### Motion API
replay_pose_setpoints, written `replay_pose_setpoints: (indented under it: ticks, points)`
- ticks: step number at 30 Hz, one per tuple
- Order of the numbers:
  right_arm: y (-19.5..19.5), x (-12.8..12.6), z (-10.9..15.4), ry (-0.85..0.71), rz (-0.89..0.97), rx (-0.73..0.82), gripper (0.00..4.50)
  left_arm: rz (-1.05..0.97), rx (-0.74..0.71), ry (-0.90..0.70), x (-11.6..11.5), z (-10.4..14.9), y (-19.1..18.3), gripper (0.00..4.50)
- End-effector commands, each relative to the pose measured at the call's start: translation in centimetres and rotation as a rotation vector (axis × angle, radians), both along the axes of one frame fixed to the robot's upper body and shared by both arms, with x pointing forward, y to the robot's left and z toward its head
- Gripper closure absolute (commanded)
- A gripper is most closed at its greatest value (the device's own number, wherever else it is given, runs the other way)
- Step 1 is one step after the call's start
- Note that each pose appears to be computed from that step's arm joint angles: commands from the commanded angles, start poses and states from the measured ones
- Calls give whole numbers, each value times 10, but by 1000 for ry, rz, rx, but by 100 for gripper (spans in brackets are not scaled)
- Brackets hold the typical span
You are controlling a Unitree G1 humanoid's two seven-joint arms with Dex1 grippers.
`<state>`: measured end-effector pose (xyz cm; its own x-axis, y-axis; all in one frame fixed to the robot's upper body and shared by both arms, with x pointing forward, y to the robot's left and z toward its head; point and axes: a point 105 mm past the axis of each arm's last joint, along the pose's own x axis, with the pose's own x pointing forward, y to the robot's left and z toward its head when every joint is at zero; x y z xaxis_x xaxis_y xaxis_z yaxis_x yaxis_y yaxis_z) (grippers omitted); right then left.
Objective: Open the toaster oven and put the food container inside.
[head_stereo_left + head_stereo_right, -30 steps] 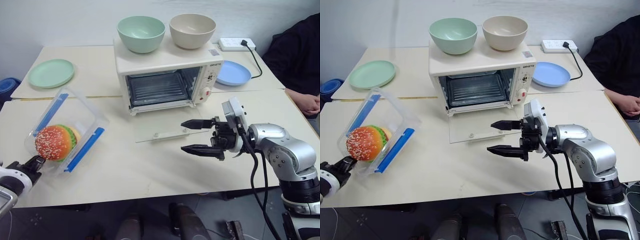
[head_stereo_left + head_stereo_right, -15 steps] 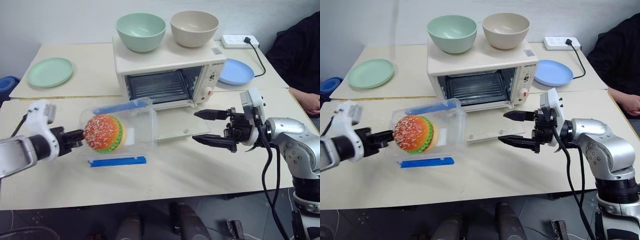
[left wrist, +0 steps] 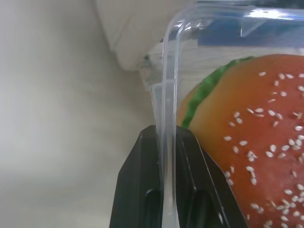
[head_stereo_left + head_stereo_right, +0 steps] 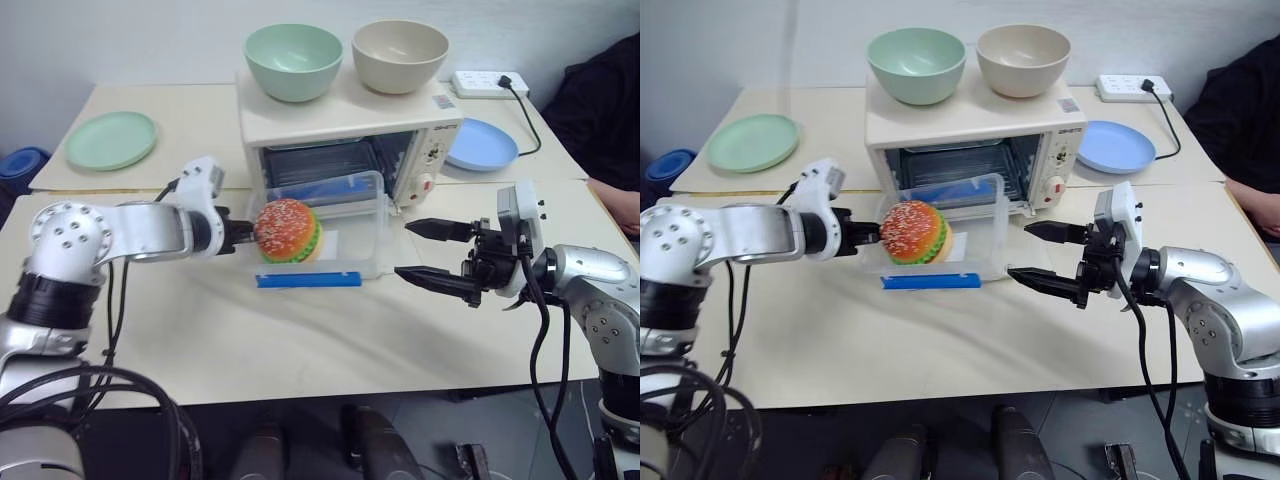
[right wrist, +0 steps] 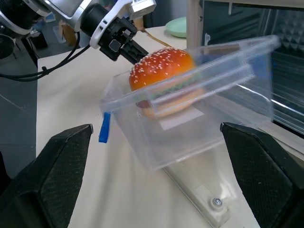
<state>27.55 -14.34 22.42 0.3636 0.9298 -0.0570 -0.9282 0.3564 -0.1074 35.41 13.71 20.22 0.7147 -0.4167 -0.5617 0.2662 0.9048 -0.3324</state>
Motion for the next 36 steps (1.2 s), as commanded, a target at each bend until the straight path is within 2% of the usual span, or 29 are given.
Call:
replay_pose_setpoints:
  ticks: [1, 3, 5, 11, 15, 20, 24, 27, 29, 33, 36]
  points:
    - [-8, -5, 14, -79, -13, -27, 0, 20, 7, -29, 11, 12, -2, 445]
    - [-8, -4, 13, -81, -16, -33, 0, 11, 2, -25, 14, 12, -8, 445]
    - [-7, -3, 14, -82, -21, -26, 0, 5, -9, -24, 17, 13, -13, 376]
    - [-7, 2, 13, -87, -44, -19, 0, 22, -50, -70, 19, 24, -9, 208]
    - [-8, 3, 9, -80, -58, -25, 0, -10, -133, -128, 12, 38, -5, 208]
    - [-9, 3, 7, -75, -67, -27, 0, -117, -281, -257, -5, 68, -2, 208]
    - [-5, -2, 10, -62, -44, -11, 0, -334, -403, -427, -36, 97, 5, 208]
    - [-1, -9, 11, -31, -13, 15, 63, -567, -451, -482, -70, 99, 9, 266]
    - [3, -15, 10, -2, 8, 26, 127, -674, -395, -469, -83, 84, 12, 324]
    - [13, -27, -3, 64, 34, 24, 258, -826, -245, -418, -94, 50, 16, 444]
    - [19, -33, -17, 106, 40, 21, 357, -896, -167, -404, -92, 31, 16, 450]
